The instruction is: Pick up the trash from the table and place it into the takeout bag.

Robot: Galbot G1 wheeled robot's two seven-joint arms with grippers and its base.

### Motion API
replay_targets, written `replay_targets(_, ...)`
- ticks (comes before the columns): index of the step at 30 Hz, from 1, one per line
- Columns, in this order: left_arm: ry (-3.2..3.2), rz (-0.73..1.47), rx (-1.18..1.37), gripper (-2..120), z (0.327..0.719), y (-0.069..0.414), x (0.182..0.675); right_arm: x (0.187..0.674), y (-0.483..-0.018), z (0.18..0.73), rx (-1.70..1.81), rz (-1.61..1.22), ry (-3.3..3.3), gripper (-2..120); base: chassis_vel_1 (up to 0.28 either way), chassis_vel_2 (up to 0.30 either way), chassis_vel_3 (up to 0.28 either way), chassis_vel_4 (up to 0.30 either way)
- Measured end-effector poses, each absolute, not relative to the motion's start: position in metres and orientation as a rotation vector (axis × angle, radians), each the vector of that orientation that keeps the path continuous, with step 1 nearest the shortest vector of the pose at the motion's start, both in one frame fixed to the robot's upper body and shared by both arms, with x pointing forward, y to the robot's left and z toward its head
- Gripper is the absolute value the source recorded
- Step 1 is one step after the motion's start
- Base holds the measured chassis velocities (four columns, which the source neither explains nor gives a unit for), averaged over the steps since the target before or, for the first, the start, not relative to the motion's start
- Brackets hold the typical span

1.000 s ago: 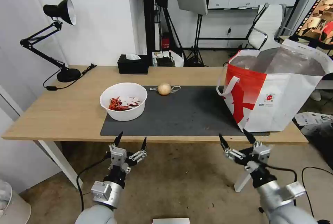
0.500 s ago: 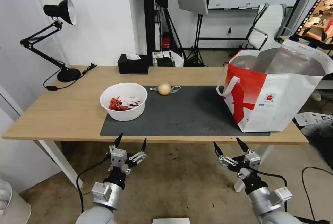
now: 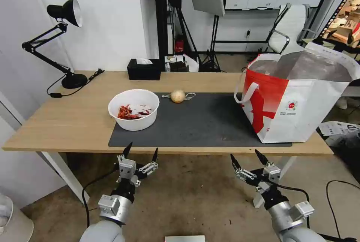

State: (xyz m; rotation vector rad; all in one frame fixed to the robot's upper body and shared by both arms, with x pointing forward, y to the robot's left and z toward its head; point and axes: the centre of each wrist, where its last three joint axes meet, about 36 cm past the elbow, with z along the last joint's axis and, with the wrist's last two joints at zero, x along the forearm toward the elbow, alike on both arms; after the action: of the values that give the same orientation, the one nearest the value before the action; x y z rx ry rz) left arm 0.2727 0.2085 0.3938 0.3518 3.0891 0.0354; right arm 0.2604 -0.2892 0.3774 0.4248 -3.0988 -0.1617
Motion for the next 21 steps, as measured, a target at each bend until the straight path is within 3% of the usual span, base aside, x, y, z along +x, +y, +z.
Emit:
replay_targets(11,3.096,0.037,0.351,100,0.393,0.208,0.27,0.264,-0.283,0.375,0.438,-0.173,-3.075,100,0.0,0.0,0.0,0.0)
replay_targets(15,3.092,0.044,0.346,100,0.394,0.21,0.27,0.289,-0.272,0.386,0.506,-0.19,-3.071,100,0.0,0.0,0.0,0.0)
replay_targets(21,3.096,0.056,0.325,100,0.396,0.215,0.267,0.373,-0.257,0.429,0.695,-0.186,-3.042,100,0.0,0.0,0.0,0.0)
